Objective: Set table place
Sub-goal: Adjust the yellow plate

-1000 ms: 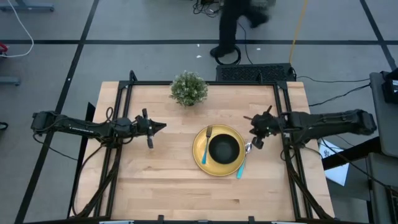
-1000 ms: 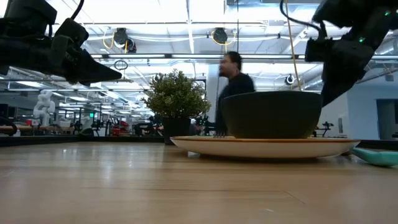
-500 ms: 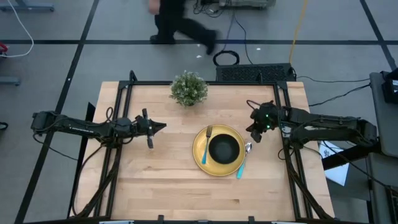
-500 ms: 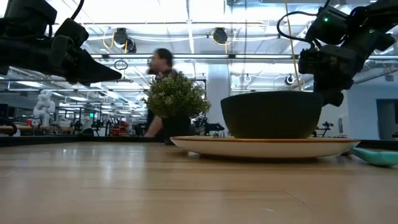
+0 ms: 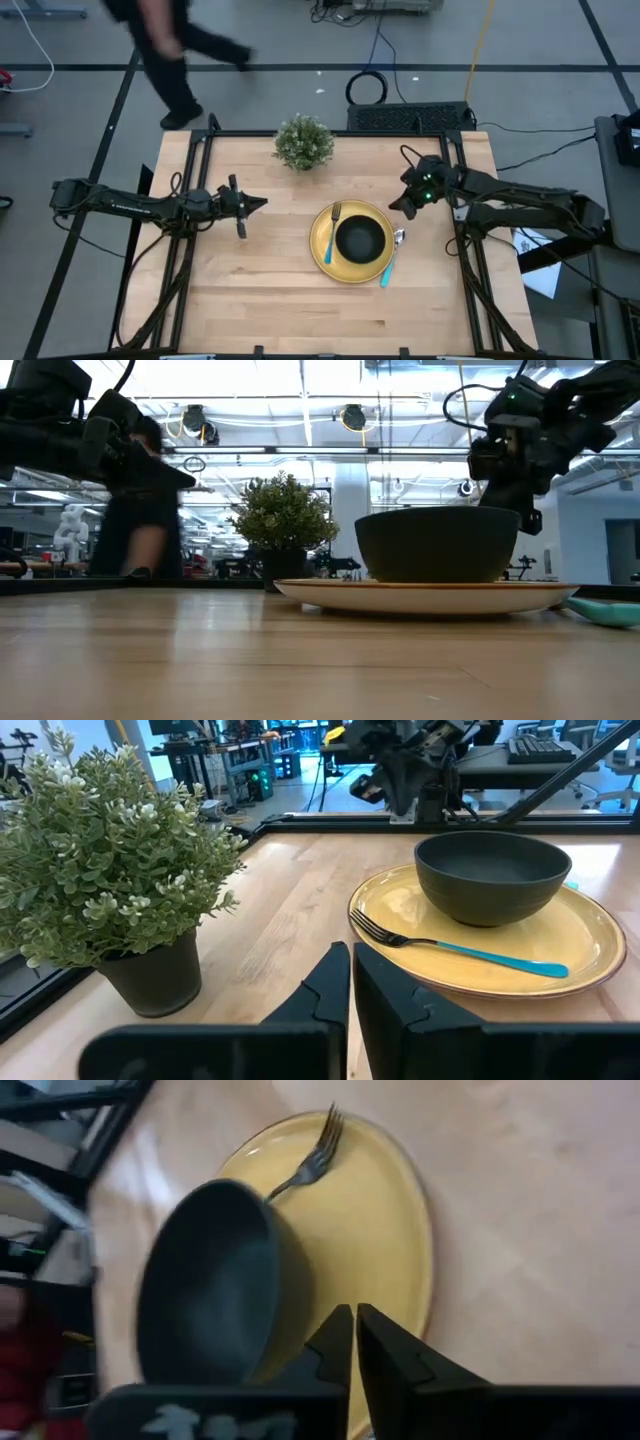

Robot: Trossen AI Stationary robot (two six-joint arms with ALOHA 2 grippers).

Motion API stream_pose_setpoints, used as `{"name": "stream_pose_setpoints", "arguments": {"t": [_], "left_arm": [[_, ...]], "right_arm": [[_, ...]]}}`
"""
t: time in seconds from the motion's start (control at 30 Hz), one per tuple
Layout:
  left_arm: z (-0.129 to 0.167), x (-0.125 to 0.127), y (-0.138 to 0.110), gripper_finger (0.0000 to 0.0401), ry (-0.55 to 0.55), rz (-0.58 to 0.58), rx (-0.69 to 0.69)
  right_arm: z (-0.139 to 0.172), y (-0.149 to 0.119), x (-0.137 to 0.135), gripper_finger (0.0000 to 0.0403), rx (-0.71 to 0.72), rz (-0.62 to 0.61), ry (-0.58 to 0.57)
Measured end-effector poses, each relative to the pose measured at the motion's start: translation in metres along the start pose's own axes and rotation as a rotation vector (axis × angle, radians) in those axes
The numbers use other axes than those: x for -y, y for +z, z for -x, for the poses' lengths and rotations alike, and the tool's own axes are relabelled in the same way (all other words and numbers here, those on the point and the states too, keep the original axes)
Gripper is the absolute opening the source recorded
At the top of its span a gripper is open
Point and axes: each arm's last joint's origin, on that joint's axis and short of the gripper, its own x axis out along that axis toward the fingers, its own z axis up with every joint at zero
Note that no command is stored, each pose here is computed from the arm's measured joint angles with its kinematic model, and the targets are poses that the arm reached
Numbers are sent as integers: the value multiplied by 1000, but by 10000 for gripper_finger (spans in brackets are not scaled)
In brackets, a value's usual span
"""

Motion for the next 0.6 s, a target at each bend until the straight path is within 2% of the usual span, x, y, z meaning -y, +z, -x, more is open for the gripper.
{"name": "stream_pose_setpoints", "arguments": {"t": [0.27, 0.5, 0.6], "left_arm": [[0, 0, 0, 24, 0, 0, 0], [0, 0, 0, 24, 0, 0, 0], [0, 0, 0, 24, -1, 0, 0]], "right_arm": [[-8, -5, 7, 44, -61, -193, -14], [-13, -14, 17, 48, -50, -230, -74], [-15, -16, 19, 46, -42, -247, -67]]}}
